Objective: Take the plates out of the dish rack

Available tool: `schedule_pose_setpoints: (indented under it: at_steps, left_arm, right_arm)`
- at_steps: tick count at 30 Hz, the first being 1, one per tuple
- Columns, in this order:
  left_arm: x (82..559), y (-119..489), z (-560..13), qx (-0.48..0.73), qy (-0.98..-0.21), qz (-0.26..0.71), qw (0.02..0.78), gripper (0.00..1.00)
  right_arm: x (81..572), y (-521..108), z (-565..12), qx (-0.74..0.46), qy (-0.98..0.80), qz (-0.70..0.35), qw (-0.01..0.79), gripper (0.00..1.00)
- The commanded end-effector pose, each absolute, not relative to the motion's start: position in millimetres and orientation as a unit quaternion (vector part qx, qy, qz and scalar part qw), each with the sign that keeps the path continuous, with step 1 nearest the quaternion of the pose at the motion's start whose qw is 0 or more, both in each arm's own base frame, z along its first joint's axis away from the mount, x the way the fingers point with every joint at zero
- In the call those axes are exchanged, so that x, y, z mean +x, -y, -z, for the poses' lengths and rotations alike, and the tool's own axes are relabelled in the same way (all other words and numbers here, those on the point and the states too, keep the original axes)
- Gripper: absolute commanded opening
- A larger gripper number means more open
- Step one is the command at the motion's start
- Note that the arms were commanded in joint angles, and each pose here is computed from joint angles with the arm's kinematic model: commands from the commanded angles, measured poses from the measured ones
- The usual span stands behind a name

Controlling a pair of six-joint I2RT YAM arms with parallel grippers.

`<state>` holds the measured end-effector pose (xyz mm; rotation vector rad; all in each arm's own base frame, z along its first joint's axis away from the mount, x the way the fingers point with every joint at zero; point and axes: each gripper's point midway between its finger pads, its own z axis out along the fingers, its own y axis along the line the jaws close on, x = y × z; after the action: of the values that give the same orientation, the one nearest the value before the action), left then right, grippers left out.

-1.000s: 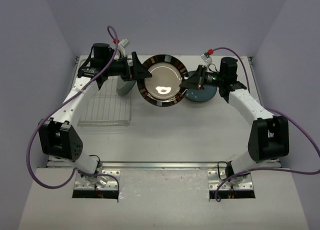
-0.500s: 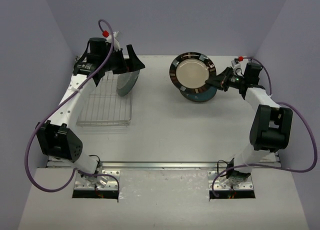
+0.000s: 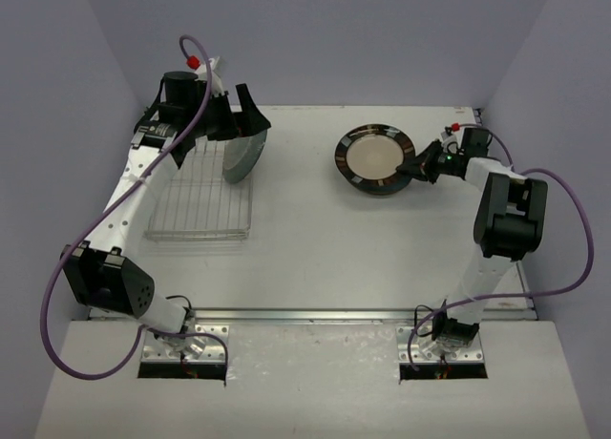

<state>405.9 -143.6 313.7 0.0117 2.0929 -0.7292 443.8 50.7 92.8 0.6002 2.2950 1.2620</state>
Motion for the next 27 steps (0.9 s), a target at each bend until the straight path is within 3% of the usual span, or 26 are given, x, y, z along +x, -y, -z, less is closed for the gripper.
schedule_pose_setpoints:
  at_steps: [1, 11, 13, 15, 17, 18, 20, 23, 27]
  left_arm:
    - [406, 137, -334, 0.009, -0.83, 0.285, 0.48, 1.0]
    - [408, 132, -333, 0.001, -0.832, 0.271, 0.483, 1.0]
    - [409, 132, -331, 0.001, -0.833, 0.272, 0.482, 1.0]
    - [409, 132, -330, 0.001, -0.833, 0.272, 0.481, 1.0]
    - [409, 132, -329, 0.0, -0.834, 0.271, 0.48, 1.0]
    - [410, 131, -328, -0.002, -0.835, 0.269, 0.479, 1.0]
    - [412, 130, -327, -0.004, -0.836, 0.264, 0.481, 1.0]
    - [414, 126, -326, -0.01, -0.837, 0.256, 0.484, 1.0]
    - [419, 111, -324, -0.028, -0.841, 0.213, 0.496, 1.0]
  right_arm:
    - [463, -52, -124, 0.155, -0.817, -0.487, 0.268, 0.0]
    - [465, -44, -103, 0.169, -0.825, -0.478, 0.25, 0.0]
    - [465, -41, -101, 0.174, -0.828, -0.474, 0.244, 0.05]
    - [465, -40, -99, 0.178, -0.831, -0.47, 0.238, 0.14]
    - [464, -38, -95, 0.181, -0.837, -0.461, 0.232, 0.31]
    - [464, -37, -94, 0.181, -0.841, -0.456, 0.23, 0.45]
    - [463, -35, -92, 0.186, -0.845, -0.449, 0.225, 0.6]
    - [462, -33, -91, 0.188, -0.851, -0.436, 0.224, 0.73]
    - [460, -27, -96, 0.191, -0.863, -0.408, 0.229, 0.8]
